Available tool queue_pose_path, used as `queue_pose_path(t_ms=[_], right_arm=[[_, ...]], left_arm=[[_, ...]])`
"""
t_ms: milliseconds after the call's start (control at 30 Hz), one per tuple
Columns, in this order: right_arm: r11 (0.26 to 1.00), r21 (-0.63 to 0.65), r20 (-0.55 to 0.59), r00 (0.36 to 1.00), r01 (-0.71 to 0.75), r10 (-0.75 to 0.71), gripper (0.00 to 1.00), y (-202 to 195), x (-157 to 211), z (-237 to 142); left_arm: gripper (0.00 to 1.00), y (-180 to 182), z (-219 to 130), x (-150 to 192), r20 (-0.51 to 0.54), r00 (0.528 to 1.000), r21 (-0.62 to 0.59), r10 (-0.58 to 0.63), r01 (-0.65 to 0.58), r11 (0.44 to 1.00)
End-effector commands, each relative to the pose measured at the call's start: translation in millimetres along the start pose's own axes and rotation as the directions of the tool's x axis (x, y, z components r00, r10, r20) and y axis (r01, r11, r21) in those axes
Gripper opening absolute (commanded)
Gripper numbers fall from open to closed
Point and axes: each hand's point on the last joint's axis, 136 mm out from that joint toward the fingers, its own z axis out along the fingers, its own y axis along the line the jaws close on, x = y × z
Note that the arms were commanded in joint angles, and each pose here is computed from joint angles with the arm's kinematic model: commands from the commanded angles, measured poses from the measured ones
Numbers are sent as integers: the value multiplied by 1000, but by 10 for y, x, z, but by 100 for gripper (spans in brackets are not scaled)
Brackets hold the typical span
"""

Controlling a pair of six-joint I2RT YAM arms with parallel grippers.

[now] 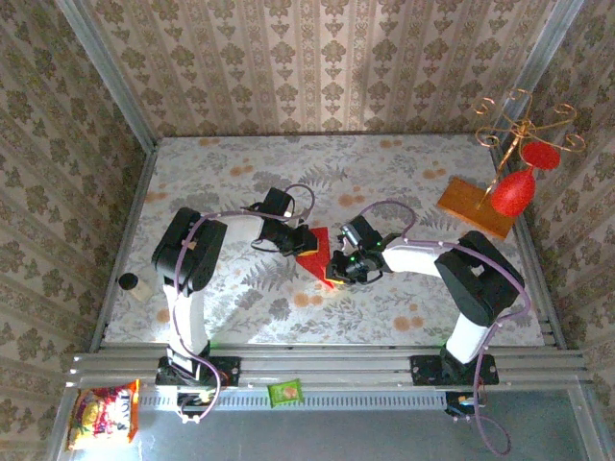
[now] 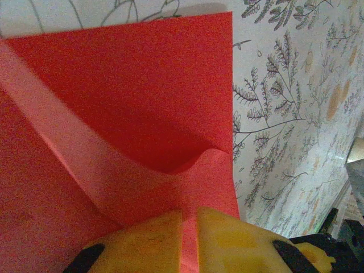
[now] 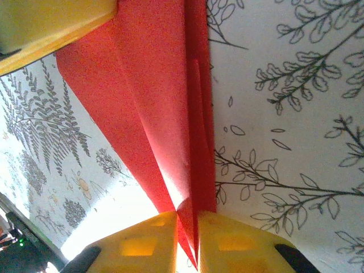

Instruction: Fold a paper plane with a square sheet of paper (pick it up from the middle)

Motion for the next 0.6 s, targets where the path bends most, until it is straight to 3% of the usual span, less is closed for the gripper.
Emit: queue_pose_path(t_ms=[0,567], right_arm=[[999,-4,-50,998,-35,35,18,-70,98,77],[994,80,-80,994,-69,75,16,-316,166,209]], left_arm=[[16,226,41,177,-41,999,-81,-30,27,996],[19,-307,-81,17,21,998,112,56,-58,992]])
